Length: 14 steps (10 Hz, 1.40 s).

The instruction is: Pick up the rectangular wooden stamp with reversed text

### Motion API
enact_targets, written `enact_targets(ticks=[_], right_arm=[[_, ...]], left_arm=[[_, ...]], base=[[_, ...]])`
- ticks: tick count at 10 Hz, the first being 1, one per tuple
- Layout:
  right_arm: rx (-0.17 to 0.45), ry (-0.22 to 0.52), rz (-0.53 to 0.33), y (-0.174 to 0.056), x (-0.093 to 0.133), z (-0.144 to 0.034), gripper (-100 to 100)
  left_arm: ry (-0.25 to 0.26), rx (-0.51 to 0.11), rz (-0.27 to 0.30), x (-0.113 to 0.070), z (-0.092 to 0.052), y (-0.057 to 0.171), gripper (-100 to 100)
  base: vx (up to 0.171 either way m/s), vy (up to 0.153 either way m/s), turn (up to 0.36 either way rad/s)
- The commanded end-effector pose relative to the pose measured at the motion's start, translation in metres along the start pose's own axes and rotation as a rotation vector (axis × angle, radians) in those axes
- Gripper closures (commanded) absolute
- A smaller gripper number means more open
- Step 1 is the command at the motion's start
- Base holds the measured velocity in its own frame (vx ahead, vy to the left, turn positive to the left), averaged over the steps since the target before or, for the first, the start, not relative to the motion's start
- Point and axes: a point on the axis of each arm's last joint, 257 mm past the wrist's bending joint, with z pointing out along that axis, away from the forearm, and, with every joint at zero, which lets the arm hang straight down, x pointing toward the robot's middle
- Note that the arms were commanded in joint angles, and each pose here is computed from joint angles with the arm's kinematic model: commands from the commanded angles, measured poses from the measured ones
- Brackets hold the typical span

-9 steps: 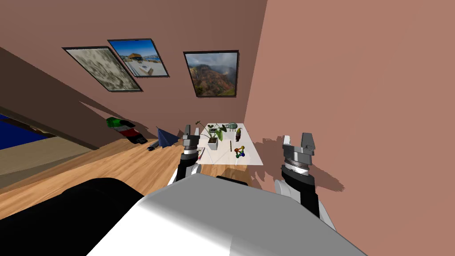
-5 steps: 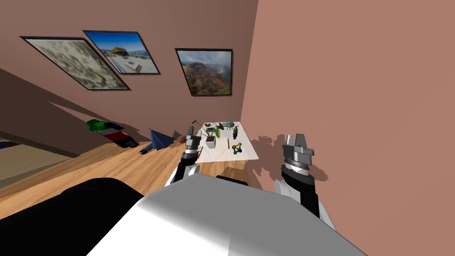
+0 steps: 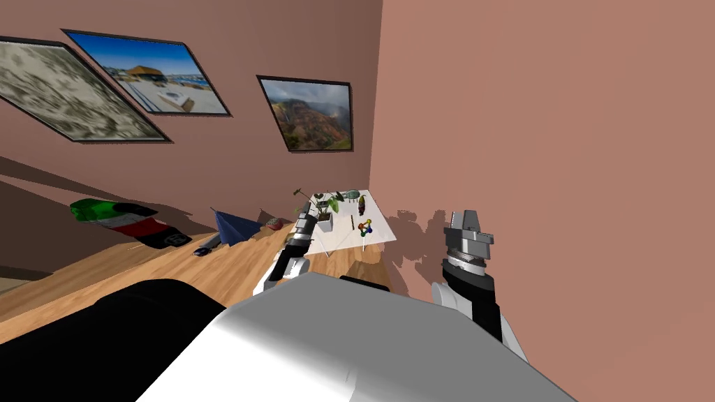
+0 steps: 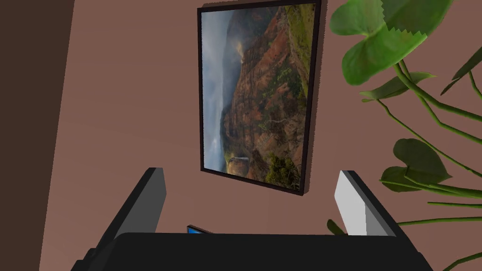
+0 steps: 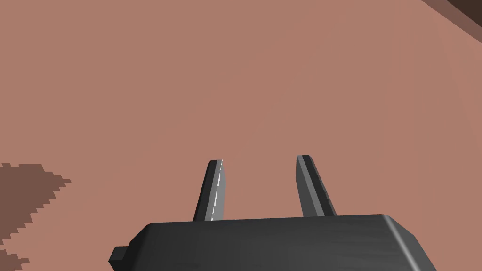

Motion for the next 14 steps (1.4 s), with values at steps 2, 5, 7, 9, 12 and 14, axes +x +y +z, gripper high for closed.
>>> enact_targets(ticks=[2,5,7,9,12,14], right_arm=[[0.000,0.000,0.000,0.000,0.000,0.000,0],[0.000,0.000,0.000,0.000,0.000,0.000,0],[0.000,0.000,0.000,0.000,0.000,0.000,0],[0.000,0.000,0.000,0.000,0.000,0.000,0],[0.000,0.000,0.000,0.000,0.000,0.000,0],[0.000,0.000,0.000,0.000,0.000,0.000,0]], left_arm=[[0.022,-0.104,0.013,-0.001,-0.007,0.038,-100],[0.037,-0.176,0.022,-0.004,-0.013,0.063,-100],[0.037,-0.176,0.022,-0.004,-0.013,0.063,-100],[0.037,-0.176,0.022,-0.004,-0.013,0.063,-100],[0.037,-0.176,0.022,-0.004,-0.013,0.063,-100],[0.045,-0.230,0.035,-0.008,-0.019,0.081,-100]], base=[[0.028,-0.031,-0.094],[0.015,-0.019,-0.055],[0.002,-0.002,-0.006],[0.011,-0.015,-0.042],[-0.004,0.005,0.014],[0.016,0.020,-0.195]])
